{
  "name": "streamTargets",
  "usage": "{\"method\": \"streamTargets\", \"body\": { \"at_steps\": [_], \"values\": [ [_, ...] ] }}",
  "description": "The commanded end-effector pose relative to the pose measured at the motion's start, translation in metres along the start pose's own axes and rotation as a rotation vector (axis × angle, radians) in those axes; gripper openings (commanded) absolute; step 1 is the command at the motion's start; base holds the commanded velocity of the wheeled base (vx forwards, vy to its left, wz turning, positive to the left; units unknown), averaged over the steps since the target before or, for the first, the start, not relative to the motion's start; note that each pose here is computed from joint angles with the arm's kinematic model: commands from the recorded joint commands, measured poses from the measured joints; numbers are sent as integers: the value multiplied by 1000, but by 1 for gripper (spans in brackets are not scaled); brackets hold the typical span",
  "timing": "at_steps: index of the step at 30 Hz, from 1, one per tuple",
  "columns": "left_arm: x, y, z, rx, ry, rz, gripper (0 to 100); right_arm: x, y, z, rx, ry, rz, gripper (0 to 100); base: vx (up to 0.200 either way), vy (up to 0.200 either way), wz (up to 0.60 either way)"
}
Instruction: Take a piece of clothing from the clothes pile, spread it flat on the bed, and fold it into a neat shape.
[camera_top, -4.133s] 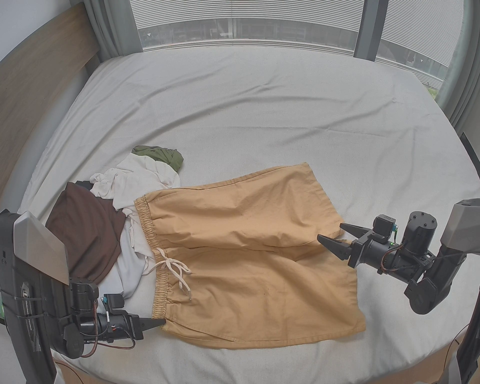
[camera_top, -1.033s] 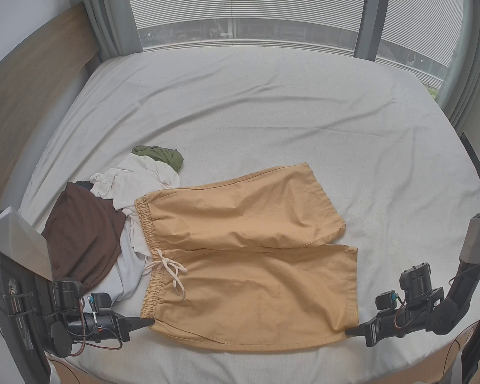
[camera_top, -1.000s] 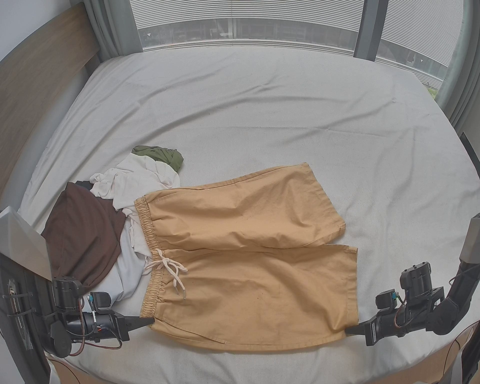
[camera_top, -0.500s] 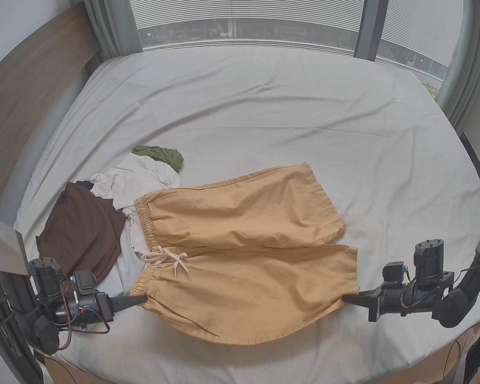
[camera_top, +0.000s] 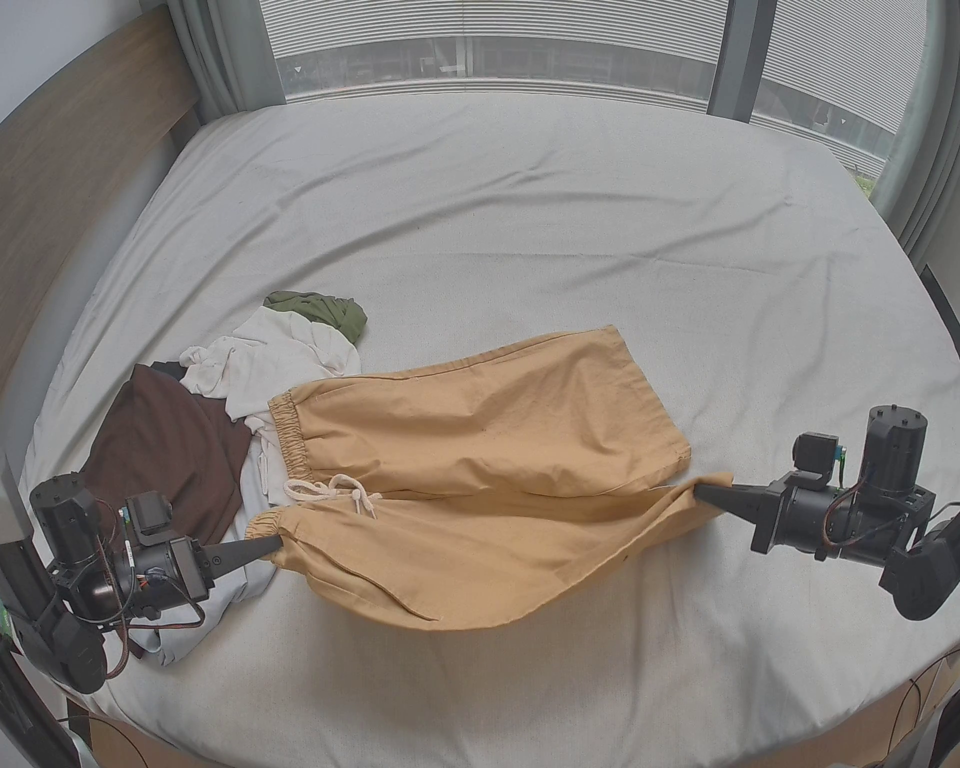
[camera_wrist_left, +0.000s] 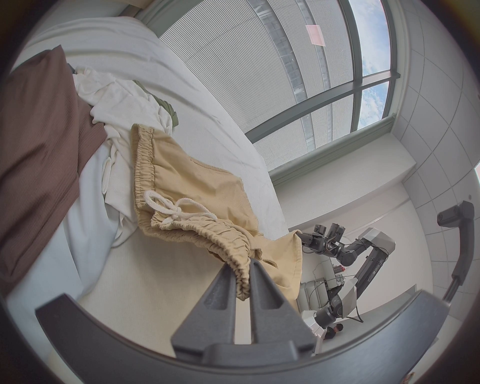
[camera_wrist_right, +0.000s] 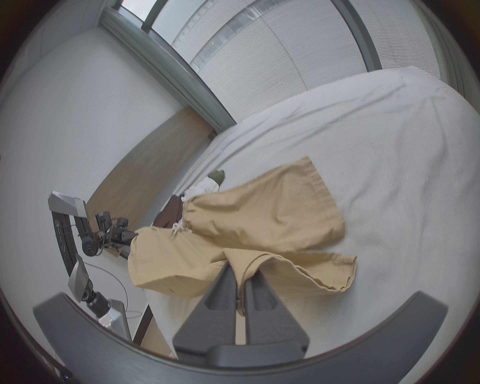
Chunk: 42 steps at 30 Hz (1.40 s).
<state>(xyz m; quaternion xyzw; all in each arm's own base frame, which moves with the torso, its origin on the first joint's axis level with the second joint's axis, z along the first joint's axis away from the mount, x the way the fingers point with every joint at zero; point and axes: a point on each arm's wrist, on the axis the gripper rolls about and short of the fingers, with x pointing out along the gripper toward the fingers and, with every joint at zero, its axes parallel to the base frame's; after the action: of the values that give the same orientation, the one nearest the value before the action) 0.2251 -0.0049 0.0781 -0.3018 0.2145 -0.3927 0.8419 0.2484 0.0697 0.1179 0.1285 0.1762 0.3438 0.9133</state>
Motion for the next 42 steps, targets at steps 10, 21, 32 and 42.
{"method": "streamTargets", "body": {
  "at_steps": [10,21,32,42],
  "values": [
    [-12,-19,19,-28,-79,-25,0,-8,5,13,-21,-61,4,0,0,0,0],
    [-13,-18,19,-41,-80,-19,0,-6,4,23,-23,-102,6,0,0,0,0],
    [-9,-19,19,-35,-74,-27,0,-6,8,36,-20,-145,26,0,0,0,0],
    [-1,-13,33,5,-125,-8,0,-1,5,41,-23,-164,22,0,0,0,0]
  ]
}}
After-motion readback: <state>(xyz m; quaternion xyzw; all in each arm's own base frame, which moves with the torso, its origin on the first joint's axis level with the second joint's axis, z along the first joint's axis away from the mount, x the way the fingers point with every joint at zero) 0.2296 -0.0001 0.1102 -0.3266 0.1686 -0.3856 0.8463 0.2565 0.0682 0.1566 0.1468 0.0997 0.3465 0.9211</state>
